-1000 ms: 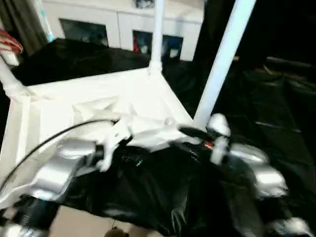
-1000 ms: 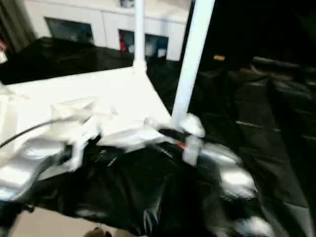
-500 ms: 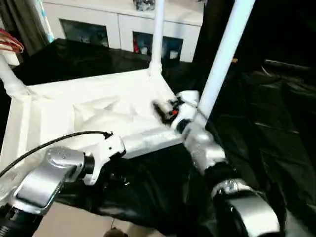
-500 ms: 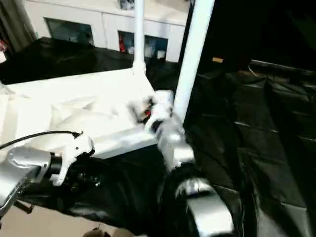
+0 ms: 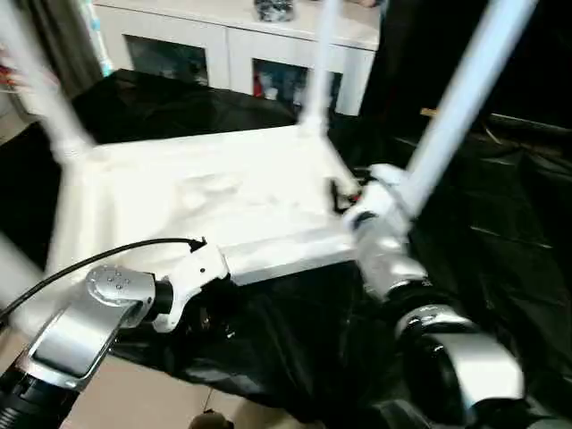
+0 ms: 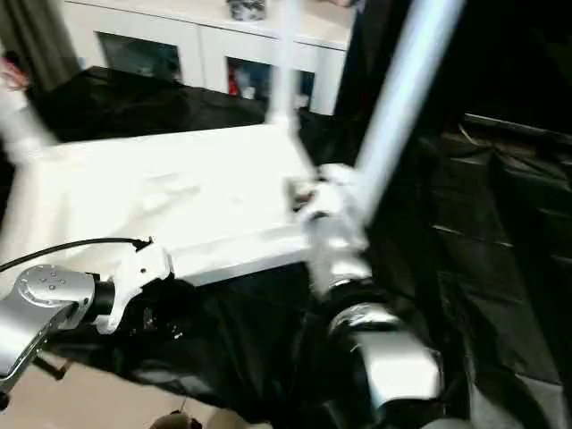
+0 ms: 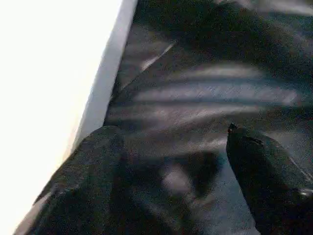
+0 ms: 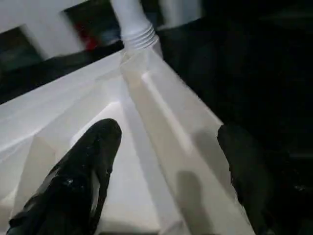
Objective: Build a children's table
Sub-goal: Rotate leg to tighten
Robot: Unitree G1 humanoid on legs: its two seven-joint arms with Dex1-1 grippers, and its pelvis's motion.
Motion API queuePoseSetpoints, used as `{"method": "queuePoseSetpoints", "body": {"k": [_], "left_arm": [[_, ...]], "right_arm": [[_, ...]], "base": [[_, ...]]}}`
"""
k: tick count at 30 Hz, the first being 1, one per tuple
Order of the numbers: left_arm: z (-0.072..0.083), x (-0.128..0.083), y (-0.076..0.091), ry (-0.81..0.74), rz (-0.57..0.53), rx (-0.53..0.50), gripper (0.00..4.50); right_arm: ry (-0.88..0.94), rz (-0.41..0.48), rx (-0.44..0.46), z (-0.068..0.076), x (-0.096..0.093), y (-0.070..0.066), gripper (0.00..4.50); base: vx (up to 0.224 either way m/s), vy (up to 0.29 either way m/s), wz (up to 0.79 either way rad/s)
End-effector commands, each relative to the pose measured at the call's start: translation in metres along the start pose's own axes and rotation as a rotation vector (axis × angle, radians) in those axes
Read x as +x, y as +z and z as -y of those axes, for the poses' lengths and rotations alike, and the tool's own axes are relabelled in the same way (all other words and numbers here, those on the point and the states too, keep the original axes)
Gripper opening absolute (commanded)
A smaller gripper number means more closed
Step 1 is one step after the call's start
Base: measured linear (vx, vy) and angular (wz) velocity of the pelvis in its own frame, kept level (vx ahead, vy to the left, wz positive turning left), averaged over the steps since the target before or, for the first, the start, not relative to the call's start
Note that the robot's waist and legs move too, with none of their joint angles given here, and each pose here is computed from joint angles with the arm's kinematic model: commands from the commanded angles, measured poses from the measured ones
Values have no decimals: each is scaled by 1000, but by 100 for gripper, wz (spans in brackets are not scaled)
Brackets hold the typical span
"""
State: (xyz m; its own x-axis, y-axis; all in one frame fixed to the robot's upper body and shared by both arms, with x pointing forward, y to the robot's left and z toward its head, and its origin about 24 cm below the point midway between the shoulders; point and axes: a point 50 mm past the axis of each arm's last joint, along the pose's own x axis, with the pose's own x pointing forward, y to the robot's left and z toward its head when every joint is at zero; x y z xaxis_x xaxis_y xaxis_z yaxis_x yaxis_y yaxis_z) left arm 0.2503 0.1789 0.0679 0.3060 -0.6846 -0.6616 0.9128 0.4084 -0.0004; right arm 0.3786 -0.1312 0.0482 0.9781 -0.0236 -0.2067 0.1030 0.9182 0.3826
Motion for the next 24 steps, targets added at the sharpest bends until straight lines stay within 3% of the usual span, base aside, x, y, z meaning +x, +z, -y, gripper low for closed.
{"method": "queuePoseSetpoints", "body": {"k": [1, 6, 7, 10, 11, 12, 15, 16, 17, 22, 23, 24], "left_arm": [[-7, -4, 5, 55, 3, 32, 423], [-12, -1, 6, 97, 5, 53, 445], [-18, 4, 8, 143, 16, 73, 445], [-20, 6, 10, 169, 25, 84, 445], [-26, 12, 14, 225, 49, 98, 445], [-26, 12, 14, 225, 49, 98, 445], [-30, 20, 21, 283, 94, 122, 445], [-30, 20, 21, 286, 98, 122, 445], [-29, 23, 25, 316, 142, 130, 445], [-29, 23, 27, 366, 232, 117, 445], [-28, 19, 29, 414, 346, 68, 445], [-27, 18, 29, 420, 360, 60, 445]], "right_arm": [[-92, 60, 44, 22, 2, 16, 362], [-145, 96, 36, 38, 2, 27, 362], [-175, 123, 31, 49, 2, 36, 362], [-192, 137, 26, 55, 1, 40, 362], [-228, 163, 20, 68, -1, 47, 362], [-228, 163, 20, 68, -1, 47, 362], [-280, 191, 16, 90, -6, 54, 362], [-283, 193, 15, 91, -7, 54, 362], [-313, 207, 3, 104, -11, 57, 362], [-324, 207, -20, 115, -15, 58, 362], [-272, 196, -78, 114, -16, 55, 362], [-262, 194, -87, 114, -16, 55, 362]], "base": [[0, 0, 0], [0, 0, 0], [0, 0, 0], [0, 0, 0], [0, 0, 0], [0, 0, 0], [0, 0, 0], [0, 0, 0], [0, 0, 0], [0, 0, 0], [0, 0, 0], [0, 0, 0]]}}
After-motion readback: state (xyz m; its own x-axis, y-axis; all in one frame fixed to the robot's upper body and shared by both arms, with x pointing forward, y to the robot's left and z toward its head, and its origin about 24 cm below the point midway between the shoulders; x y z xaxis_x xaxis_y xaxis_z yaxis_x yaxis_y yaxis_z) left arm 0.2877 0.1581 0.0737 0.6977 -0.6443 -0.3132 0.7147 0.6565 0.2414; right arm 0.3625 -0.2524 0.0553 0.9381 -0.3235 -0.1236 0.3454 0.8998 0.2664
